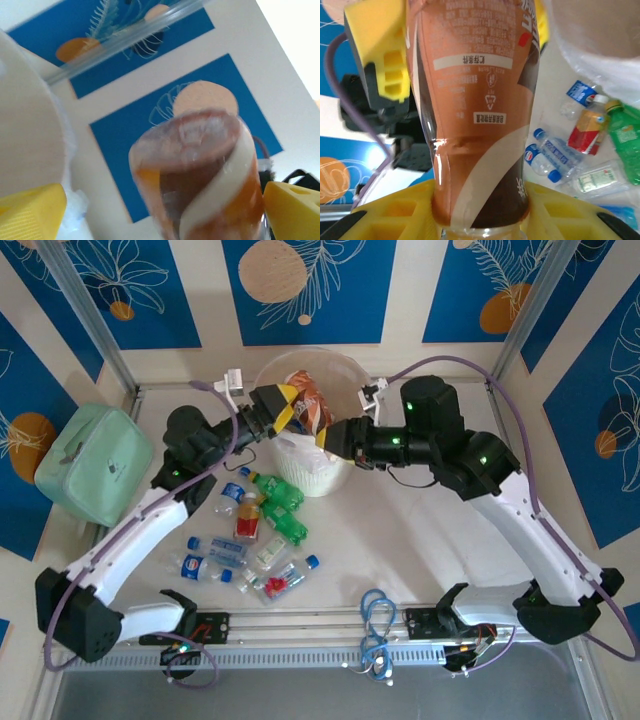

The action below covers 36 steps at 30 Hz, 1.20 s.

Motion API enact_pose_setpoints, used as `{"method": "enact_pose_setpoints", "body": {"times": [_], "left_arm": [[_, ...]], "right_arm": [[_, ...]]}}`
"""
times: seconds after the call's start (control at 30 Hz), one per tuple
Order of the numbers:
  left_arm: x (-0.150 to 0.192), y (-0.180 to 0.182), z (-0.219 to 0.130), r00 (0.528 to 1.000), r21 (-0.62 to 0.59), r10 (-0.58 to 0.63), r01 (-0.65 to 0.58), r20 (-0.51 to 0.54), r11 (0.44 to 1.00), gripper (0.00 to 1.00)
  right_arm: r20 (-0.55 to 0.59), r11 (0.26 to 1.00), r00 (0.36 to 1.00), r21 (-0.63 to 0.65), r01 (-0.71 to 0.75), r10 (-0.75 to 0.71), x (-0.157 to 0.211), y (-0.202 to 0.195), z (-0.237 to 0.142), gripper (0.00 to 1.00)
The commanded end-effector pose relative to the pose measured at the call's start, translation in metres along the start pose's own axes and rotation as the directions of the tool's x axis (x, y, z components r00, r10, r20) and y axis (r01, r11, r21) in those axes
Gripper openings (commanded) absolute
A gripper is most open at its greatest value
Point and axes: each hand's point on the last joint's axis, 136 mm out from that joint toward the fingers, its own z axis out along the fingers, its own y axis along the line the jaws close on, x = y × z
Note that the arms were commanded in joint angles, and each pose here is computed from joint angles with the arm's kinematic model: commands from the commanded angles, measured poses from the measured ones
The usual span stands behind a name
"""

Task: Put the plastic bottles in the bin

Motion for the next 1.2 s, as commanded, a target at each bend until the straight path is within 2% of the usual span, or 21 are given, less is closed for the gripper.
{"method": "enact_pose_setpoints", "body": {"times": [0.0, 0.03, 0.1, 0.17, 0.2, 0.3, 0.57, 0.63, 0.73, 0.8, 0.9, 0.93, 1.03, 1.17], "left_arm": [[-0.017, 0.031, -0.035, 0.989, -0.336, 0.114, -0.076, 0.095, 0.939, 1.00], [-0.021, 0.046, -0.050, 0.985, -0.449, 0.126, -0.060, 0.118, 0.891, 1.00], [-0.030, 0.069, -0.088, 0.969, -0.646, 0.200, -0.059, 0.147, 0.761, 1.00], [-0.034, 0.083, -0.121, 0.954, -0.755, 0.242, -0.028, 0.175, 0.655, 1.00], [-0.034, 0.086, -0.133, 0.947, -0.784, 0.261, -0.018, 0.185, 0.621, 1.00], [-0.030, 0.090, -0.152, 0.941, -0.818, 0.295, -0.037, 0.165, 0.575, 1.00], [-0.006, 0.117, -0.190, 0.959, -0.896, 0.267, -0.035, 0.095, 0.444, 0.98], [0.002, 0.125, -0.204, 0.965, -0.920, 0.249, -0.020, 0.085, 0.392, 0.98], [0.015, 0.141, -0.230, 0.973, -0.958, 0.214, 0.021, 0.086, 0.287, 1.00], [0.025, 0.152, -0.246, 0.978, -0.972, 0.187, 0.050, 0.095, 0.230, 1.00], [0.039, 0.165, -0.266, 0.981, -0.982, 0.152, 0.096, 0.121, 0.163, 1.00], [0.044, 0.168, -0.273, 0.981, -0.984, 0.142, 0.111, 0.131, 0.141, 1.00], [0.058, 0.179, -0.288, 0.982, -0.984, 0.099, 0.150, 0.159, 0.091, 1.00], [0.076, 0.191, -0.301, 0.982, -0.982, 0.034, 0.185, 0.187, 0.035, 1.00]], "right_arm": [[0.044, 0.996, 0.998, 0.083, 0.044, -0.048, -0.019, -0.008, -0.002, 0.39], [0.041, 0.994, 0.998, 0.094, 0.047, -0.051, -0.022, -0.010, 0.001, 0.39], [0.035, 0.990, 0.998, 0.135, 0.050, -0.055, -0.029, -0.018, 0.010, 0.39], [0.025, 0.980, 0.997, 0.190, 0.063, -0.069, -0.035, -0.027, 0.019, 0.38], [0.020, 0.972, 0.997, 0.225, 0.070, -0.076, -0.039, -0.033, 0.024, 0.38], [-0.001, 0.944, 0.994, 0.313, 0.101, -0.106, -0.050, -0.049, 0.037, 0.38], [-0.066, 0.897, 0.986, 0.411, 0.164, -0.150, -0.079, -0.080, 0.066, 0.38], [-0.089, 0.887, 0.983, 0.425, 0.181, -0.158, -0.084, -0.088, 0.073, 0.38], [-0.112, 0.870, 0.981, 0.456, 0.190, -0.155, -0.089, -0.101, 0.081, 0.39], [-0.122, 0.866, 0.980, 0.461, 0.195, -0.156, -0.093, -0.107, 0.086, 0.45], [-0.120, 0.861, 0.981, 0.471, 0.190, -0.151, -0.097, -0.111, 0.090, 0.67], [-0.115, 0.861, 0.982, 0.473, 0.186, -0.149, -0.098, -0.112, 0.090, 0.71], [-0.103, 0.867, 0.982, 0.463, 0.186, -0.156, -0.100, -0.108, 0.089, 0.78], [-0.089, 0.876, 0.980, 0.441, 0.198, -0.177, -0.099, -0.094, 0.081, 0.80]]}}
